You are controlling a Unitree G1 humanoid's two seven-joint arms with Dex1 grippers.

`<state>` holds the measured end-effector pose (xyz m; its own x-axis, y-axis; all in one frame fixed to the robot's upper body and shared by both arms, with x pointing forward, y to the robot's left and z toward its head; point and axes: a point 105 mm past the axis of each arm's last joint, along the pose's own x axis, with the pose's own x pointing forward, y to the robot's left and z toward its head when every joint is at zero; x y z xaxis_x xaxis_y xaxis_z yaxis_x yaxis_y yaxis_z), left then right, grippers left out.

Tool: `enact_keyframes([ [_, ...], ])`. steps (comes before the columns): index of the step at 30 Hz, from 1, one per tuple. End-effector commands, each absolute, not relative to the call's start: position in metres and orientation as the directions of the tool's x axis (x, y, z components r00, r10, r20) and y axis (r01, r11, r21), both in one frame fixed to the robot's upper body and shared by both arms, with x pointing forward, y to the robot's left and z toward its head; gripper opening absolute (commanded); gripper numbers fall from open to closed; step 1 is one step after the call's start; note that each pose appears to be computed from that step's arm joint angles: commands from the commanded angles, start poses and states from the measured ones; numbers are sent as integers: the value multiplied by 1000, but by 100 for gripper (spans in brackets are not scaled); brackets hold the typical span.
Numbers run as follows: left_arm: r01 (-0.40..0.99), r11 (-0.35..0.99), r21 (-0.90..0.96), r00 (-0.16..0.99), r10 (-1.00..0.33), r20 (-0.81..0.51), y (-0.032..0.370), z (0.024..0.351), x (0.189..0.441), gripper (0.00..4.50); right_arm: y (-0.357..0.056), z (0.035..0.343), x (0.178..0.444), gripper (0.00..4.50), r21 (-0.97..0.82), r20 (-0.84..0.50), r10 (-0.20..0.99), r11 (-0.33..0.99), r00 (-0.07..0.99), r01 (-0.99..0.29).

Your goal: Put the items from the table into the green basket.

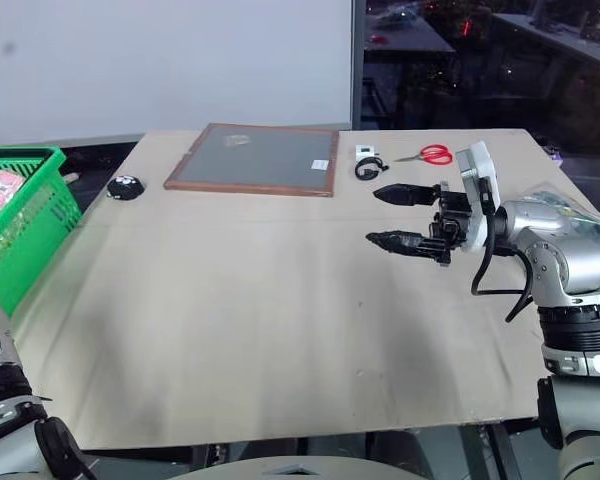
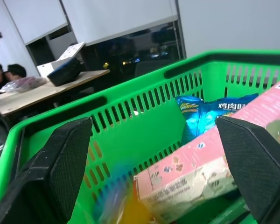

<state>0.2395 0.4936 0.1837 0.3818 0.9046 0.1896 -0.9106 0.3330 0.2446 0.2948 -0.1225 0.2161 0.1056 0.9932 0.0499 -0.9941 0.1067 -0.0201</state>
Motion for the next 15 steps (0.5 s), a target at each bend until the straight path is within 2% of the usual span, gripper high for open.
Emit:
enact_keyframes([
  [1, -893, 414, 179, 448, 860, 244, 485, 201, 252, 441, -123, 231, 293, 450, -75, 59, 994, 93, 89, -993],
  [2, -824, 551, 135, 565, 775, 284, 468, 209, 271, 441, -123, 230, 293, 450, -74, 59, 994, 95, 90, -993],
  [4, -569, 820, 64, 781, 514, 355, 414, 221, 307, 441, -124, 229, 294, 450, -72, 57, 993, 104, 100, -992],
  [6, -300, 954, -10, 892, 284, 352, 367, 216, 325, 441, -126, 225, 295, 450, -62, 52, 992, 114, 111, -992],
  [9, 26, 1000, -10, 965, -23, 260, 310, 191, 332, 441, -132, 214, 300, 450, -30, 49, 988, 150, 148, -988],
  [12, 316, 949, 13, 943, -316, 105, 251, 152, 317, 441, -145, 184, 312, 450, 7, 7, 965, 263, 263, -965],
  [15, 425, 904, 31, 904, -423, -63, 228, 107, 300, 441, -160, 151, 322, 450, 17, -39, 922, 386, 385, -922],
])
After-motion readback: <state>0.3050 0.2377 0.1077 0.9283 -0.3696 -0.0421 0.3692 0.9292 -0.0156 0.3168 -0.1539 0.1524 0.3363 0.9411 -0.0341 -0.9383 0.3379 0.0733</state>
